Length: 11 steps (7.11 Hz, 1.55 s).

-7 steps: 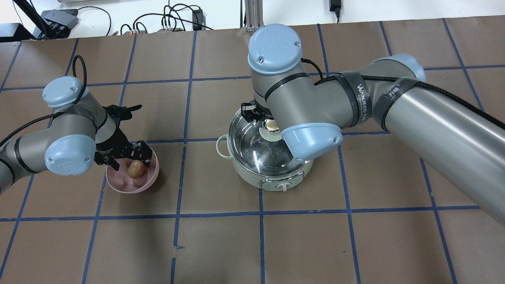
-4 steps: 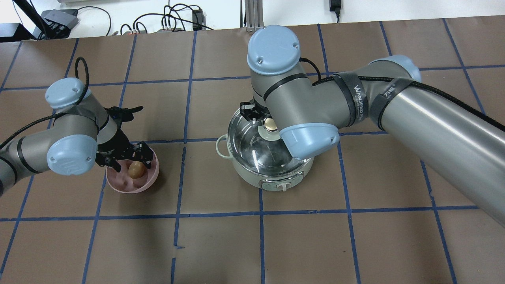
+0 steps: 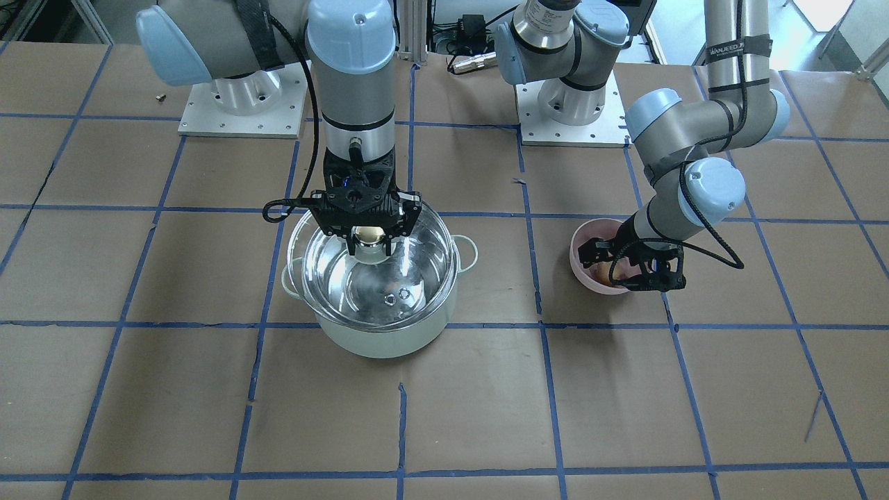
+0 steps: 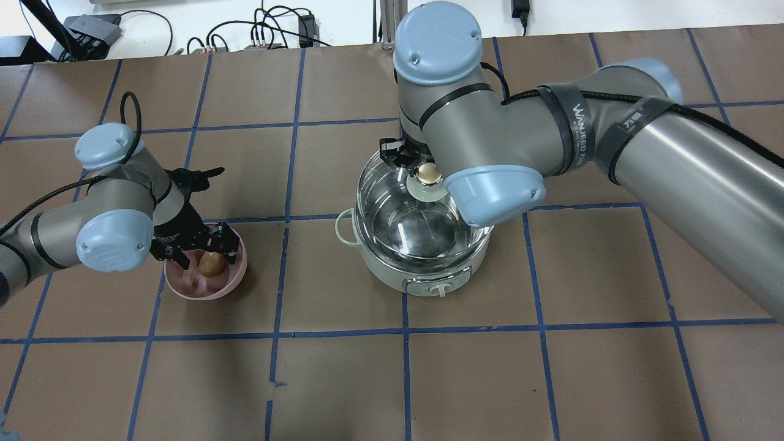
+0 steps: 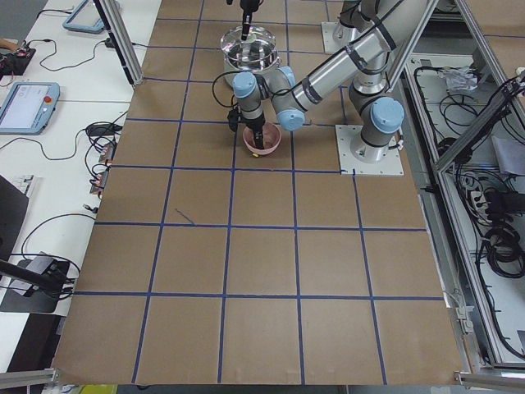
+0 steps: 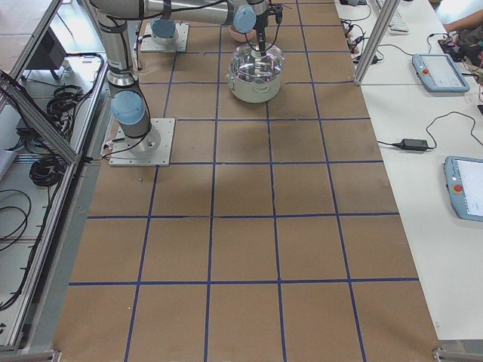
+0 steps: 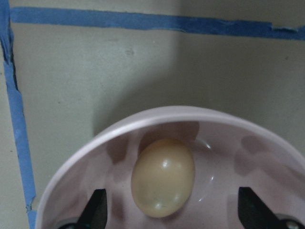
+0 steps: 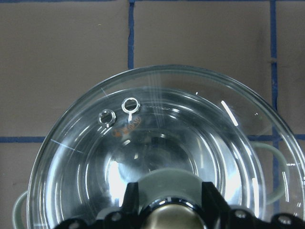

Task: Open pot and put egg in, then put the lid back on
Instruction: 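Lift the glass lid with the right gripper and move it beside the pot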

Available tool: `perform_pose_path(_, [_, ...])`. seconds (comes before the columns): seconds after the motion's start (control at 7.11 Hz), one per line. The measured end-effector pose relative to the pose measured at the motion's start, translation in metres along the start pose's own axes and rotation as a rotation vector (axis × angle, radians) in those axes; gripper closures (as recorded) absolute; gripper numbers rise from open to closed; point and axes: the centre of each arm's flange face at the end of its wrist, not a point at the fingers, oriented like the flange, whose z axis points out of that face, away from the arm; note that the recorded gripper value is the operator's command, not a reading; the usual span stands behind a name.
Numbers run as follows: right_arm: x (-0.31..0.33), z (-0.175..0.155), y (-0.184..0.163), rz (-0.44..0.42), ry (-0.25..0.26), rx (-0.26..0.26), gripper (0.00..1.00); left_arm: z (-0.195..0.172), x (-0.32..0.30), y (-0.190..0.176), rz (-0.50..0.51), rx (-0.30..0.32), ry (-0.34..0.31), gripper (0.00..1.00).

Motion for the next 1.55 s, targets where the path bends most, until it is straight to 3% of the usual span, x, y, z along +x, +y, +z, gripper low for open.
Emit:
perform_pose_path(0.14, [0.026, -0.018, -0.006, -0.022, 0.008, -0.005, 0.59, 0.000, 0.000, 0.000, 0.001, -0.001, 0.000, 0.36])
perform_pose_path(0.28, [0.060, -0.033, -0.014, -0.043, 0.013, -0.010, 0.58, 0.000, 0.000, 0.000, 0.001, -0.001, 0.000, 0.61])
perform_pose_path(0.84, [0.166, -0.073, -0.017, -0.120, 0.034, -0.061, 0.58, -0.001, 0.000, -0.001, 0.001, 0.002, 0.001, 0.69])
perform_pose_path(1.12, [0.206, -0.076, -0.018, -0.170, 0.038, -0.090, 0.58, -0.001, 0.000, -0.001, 0.002, 0.003, 0.000, 0.72])
perform_pose_path(1.55, [0.254, -0.068, -0.020, -0.171, 0.025, -0.119, 0.58, -0.003, 0.000, -0.002, 0.004, 0.007, 0.001, 0.72])
